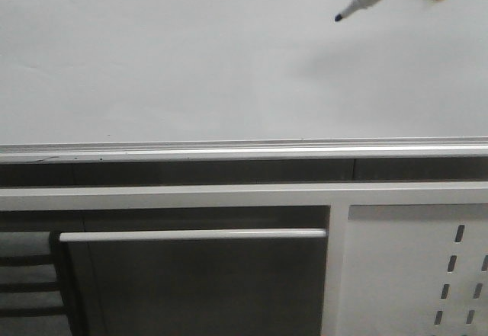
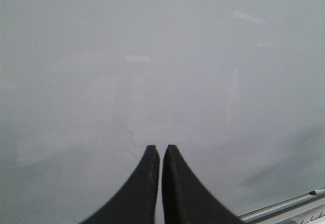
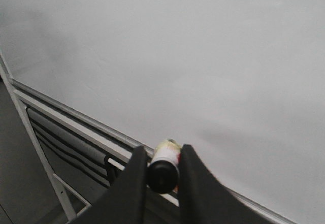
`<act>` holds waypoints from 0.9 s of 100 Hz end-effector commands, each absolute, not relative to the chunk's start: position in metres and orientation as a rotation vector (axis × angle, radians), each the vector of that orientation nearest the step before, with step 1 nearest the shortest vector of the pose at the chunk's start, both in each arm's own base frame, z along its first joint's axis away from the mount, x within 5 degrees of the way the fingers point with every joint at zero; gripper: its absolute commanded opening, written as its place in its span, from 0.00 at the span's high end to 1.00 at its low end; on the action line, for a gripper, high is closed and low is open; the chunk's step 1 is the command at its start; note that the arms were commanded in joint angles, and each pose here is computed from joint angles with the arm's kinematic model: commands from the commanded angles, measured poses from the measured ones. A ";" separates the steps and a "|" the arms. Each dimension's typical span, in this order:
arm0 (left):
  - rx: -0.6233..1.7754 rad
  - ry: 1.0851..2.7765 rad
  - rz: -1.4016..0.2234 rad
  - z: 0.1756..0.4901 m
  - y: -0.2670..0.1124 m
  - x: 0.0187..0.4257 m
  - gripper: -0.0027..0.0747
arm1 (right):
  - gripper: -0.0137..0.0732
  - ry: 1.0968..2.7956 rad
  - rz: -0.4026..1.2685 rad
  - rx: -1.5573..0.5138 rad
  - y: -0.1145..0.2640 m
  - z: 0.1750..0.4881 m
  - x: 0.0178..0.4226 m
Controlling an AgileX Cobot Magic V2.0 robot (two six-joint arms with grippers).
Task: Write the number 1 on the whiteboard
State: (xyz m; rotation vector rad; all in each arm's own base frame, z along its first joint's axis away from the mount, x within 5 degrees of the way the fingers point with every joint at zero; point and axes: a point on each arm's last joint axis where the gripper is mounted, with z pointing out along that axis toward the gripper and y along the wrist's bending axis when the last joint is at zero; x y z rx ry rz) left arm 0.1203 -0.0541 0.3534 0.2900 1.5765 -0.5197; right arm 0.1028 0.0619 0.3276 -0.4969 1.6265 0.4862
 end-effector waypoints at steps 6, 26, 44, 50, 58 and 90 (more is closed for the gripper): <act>0.233 1.545 -0.534 0.363 -0.051 0.120 0.99 | 0.89 1.580 0.481 -0.524 0.068 0.345 0.116; 0.233 1.545 -0.531 0.363 -0.051 0.120 0.99 | 0.89 1.528 0.519 -0.545 0.075 0.357 0.128; 0.232 1.545 -0.528 0.363 -0.051 0.120 0.99 | 0.89 1.523 0.499 -0.573 0.080 0.362 0.142; 0.233 1.544 -0.527 0.363 -0.051 0.120 0.99 | 0.89 1.523 0.500 -0.575 0.082 0.364 0.147; 0.237 1.543 -0.523 0.363 -0.051 0.120 0.99 | 0.89 1.526 0.504 -0.577 0.085 0.366 0.154; 0.245 1.541 -0.515 0.363 -0.051 0.120 0.99 | 0.89 1.561 0.450 -0.587 0.091 0.356 0.182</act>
